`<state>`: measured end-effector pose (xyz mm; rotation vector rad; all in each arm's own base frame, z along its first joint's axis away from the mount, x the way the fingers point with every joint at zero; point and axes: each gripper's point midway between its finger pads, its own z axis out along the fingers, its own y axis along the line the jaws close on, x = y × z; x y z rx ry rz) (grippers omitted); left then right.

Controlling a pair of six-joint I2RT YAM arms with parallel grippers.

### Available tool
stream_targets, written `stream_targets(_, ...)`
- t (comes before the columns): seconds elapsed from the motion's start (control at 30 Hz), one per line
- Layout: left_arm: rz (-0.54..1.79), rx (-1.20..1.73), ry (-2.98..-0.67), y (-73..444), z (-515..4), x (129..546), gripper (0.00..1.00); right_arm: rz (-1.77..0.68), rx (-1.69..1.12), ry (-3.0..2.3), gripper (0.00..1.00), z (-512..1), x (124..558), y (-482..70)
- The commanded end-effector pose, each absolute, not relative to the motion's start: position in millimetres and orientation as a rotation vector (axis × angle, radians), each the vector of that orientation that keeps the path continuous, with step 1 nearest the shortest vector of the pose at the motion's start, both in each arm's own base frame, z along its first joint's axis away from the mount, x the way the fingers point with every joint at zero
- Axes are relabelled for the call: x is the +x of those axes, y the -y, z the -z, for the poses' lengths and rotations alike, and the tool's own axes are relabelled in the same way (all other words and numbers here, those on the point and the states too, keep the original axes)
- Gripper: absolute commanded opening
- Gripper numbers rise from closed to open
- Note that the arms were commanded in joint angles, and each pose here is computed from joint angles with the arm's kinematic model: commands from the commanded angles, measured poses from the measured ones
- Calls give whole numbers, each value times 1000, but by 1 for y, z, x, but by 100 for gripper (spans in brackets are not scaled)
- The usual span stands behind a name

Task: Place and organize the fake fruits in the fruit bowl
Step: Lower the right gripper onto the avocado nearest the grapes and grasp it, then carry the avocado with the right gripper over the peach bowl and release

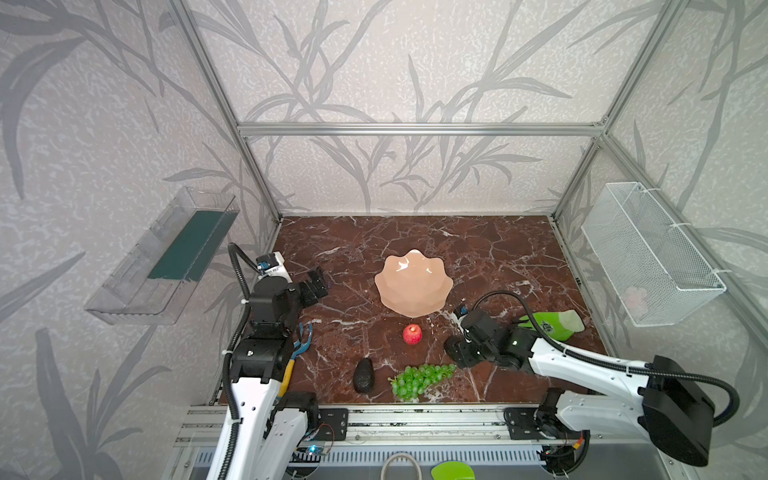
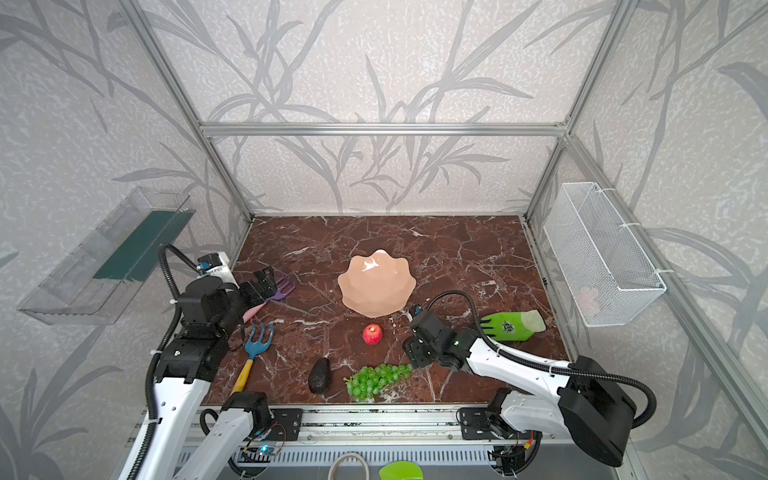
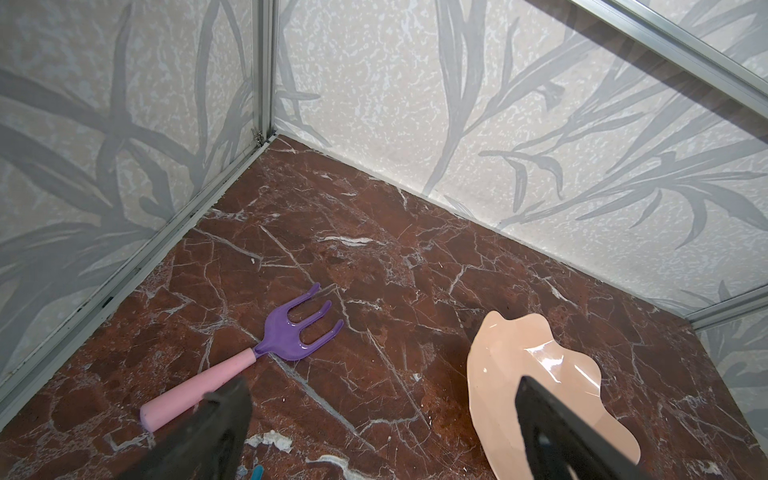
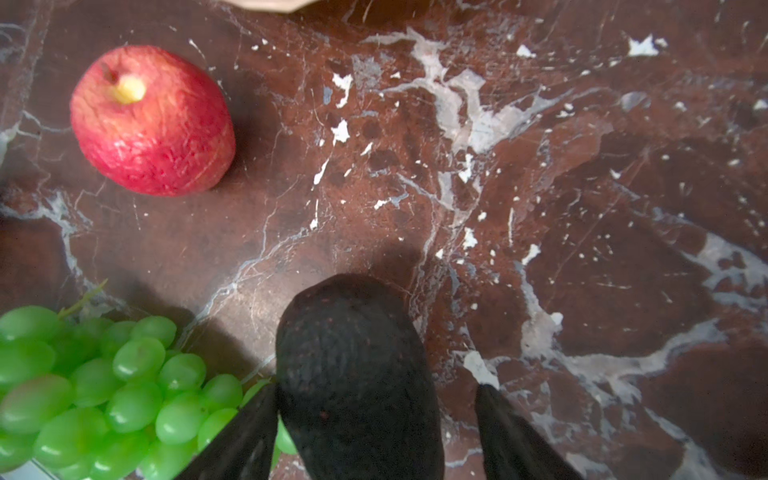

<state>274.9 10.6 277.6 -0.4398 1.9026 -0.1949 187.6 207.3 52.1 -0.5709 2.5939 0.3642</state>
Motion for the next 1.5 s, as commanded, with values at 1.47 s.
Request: stream_targets(1.47,94,-537,-1969,-31,-259,265,99,-277,-710,-2422,48,-68,398,-345)
